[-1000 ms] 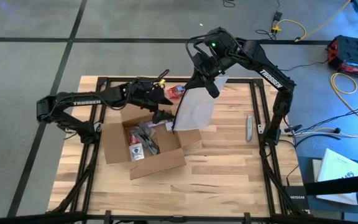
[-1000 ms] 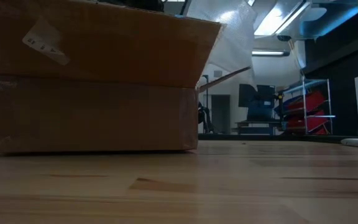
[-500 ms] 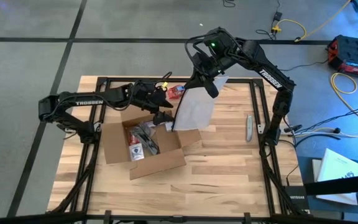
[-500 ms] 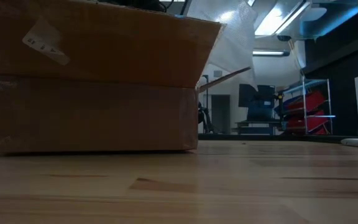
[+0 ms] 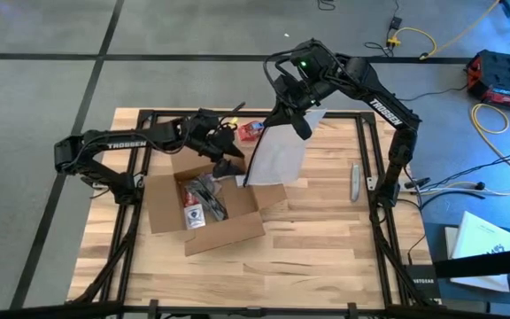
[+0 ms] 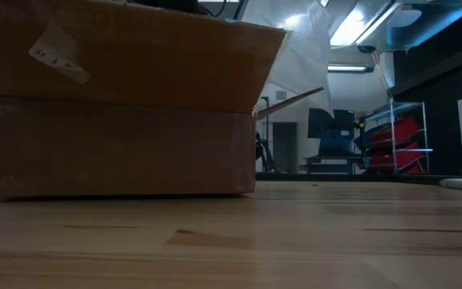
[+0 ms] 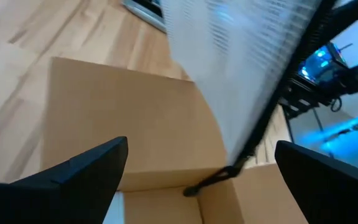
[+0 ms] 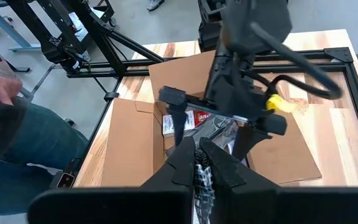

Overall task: Unpack boxes
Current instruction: Open the transparent zip bag, then put the white adapter into the transparent zip bag

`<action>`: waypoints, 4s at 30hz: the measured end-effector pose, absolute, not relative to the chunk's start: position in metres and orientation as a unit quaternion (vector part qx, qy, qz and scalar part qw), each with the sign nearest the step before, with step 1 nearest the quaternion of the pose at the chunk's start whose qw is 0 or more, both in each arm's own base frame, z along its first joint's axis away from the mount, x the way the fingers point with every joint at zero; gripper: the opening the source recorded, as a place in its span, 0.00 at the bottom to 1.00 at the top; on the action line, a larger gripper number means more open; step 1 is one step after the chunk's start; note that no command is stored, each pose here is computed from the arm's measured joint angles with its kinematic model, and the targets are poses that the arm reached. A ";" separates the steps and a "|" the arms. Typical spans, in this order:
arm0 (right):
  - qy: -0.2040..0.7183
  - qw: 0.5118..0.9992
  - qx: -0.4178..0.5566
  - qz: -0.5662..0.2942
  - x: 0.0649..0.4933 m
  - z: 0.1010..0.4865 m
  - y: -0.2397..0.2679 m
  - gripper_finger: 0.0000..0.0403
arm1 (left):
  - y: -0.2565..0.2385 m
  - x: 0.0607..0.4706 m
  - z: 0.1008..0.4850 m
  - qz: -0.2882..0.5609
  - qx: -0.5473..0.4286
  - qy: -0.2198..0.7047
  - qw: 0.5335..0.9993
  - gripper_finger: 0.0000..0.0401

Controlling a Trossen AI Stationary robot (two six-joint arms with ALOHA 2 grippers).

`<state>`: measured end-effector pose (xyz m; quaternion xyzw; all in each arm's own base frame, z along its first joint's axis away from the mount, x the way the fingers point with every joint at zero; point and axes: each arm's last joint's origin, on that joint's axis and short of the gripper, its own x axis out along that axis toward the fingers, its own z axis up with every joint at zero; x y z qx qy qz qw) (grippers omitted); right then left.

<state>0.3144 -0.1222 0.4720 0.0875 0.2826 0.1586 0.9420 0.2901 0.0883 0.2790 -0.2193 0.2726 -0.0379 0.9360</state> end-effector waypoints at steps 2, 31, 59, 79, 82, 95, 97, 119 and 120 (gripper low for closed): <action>0.283 0.942 0.087 0.159 0.314 0.472 -0.122 0.00 | 0.090 0.290 0.279 -0.027 -0.210 0.272 0.939 0.98; 0.289 0.943 0.093 0.140 0.315 0.472 -0.123 0.00 | 0.090 0.292 0.280 0.019 -0.177 0.264 0.948 0.98; 0.275 0.946 0.092 0.147 0.317 0.474 -0.123 0.00 | 0.094 0.320 0.293 0.019 -0.167 0.112 0.979 0.98; 0.286 0.936 0.102 0.177 0.335 0.464 -0.110 0.00 | 0.094 0.322 0.299 0.069 -0.188 0.072 0.977 0.86; 0.282 0.938 0.100 0.176 0.335 0.464 -0.111 0.00 | 0.092 0.323 0.301 0.065 -0.188 0.064 0.978 0.81; 0.285 0.937 0.097 0.177 0.337 0.464 -0.107 0.01 | 0.091 0.323 0.300 0.047 -0.198 0.075 0.976 0.29; 0.287 0.938 0.094 0.170 0.337 0.464 -0.107 0.02 | 0.091 0.323 0.300 0.048 -0.200 0.074 0.976 0.18; 0.228 0.956 0.069 0.173 0.340 0.478 -0.103 0.34 | 0.117 0.265 0.332 0.110 -0.143 0.097 0.979 0.00; 0.214 0.959 0.060 0.175 0.342 0.481 -0.102 0.35 | 0.117 0.260 0.333 0.115 -0.138 0.105 0.978 0.00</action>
